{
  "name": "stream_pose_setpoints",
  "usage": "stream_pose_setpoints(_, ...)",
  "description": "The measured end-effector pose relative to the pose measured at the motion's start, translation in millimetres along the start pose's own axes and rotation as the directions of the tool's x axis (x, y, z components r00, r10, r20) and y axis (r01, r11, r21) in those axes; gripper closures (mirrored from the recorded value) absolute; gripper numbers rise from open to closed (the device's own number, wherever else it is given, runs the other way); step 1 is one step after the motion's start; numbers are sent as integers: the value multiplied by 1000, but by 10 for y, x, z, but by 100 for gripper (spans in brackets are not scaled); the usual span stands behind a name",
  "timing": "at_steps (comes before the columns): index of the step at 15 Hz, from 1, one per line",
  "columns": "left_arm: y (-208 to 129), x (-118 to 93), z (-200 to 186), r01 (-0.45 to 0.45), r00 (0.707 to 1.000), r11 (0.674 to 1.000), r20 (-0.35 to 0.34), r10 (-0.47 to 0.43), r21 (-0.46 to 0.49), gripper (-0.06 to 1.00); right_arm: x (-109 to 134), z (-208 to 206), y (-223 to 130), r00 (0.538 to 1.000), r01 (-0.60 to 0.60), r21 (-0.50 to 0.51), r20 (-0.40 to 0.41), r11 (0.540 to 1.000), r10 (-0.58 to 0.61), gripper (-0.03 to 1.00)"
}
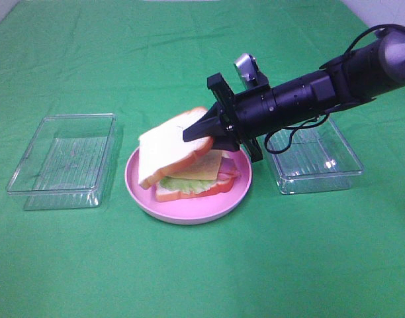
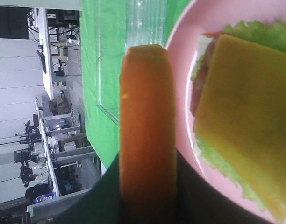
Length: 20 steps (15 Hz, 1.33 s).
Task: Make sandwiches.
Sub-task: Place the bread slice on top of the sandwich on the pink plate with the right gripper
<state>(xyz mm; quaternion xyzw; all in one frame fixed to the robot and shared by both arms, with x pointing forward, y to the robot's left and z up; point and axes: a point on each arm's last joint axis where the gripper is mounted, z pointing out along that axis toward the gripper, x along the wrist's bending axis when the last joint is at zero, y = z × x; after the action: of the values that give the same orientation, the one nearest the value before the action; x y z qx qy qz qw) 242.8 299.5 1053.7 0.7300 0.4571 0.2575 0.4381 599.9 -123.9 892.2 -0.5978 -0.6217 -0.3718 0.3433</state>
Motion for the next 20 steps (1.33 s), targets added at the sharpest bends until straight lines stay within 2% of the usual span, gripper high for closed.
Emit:
stream_pose_setpoints(7, 0, 0, 0, 0, 1000, 1000, 0, 0, 0, 22, -111, 24, 16, 998, 4, -41, 59, 999, -1, 79)
stream_pose_setpoints(9, 0, 0, 0, 0, 1000, 1000, 0, 0, 0, 22, -132, 17, 18, 996, 15, -43, 93, 999, -11, 68)
stream_pose_setpoints(11, 0, 0, 0, 0, 1000, 1000, 0, 0, 0, 22, -155, 13, 9, 992, 10, -34, 122, 999, -6, 46)
stream_pose_setpoints(12, 0, 0, 0, 0, 1000, 1000, 0, 0, 0, 22, -158, 12, 6, 992, 8, -31, 126, 999, -4, 42)
stream_pose_setpoints(14, 0, 0, 0, 0, 1000, 1000, 0, 0, 0, 22, -134, -9, -3, 990, 28, -20, 138, 999, -25, 28)
stream_pose_setpoints(16, 0, 0, 0, 0, 1000, 1000, 0, 0, 0, 22, -77, -66, -17, 982, 73, -4, 172, 997, -71, 23)
stream_pose_setpoints(20, 0, 0, 0, 0, 1000, 1000, 0, 0, 0, 22, 53, -281, -76, 926, 159, 60, 337, 985, -170, 21)
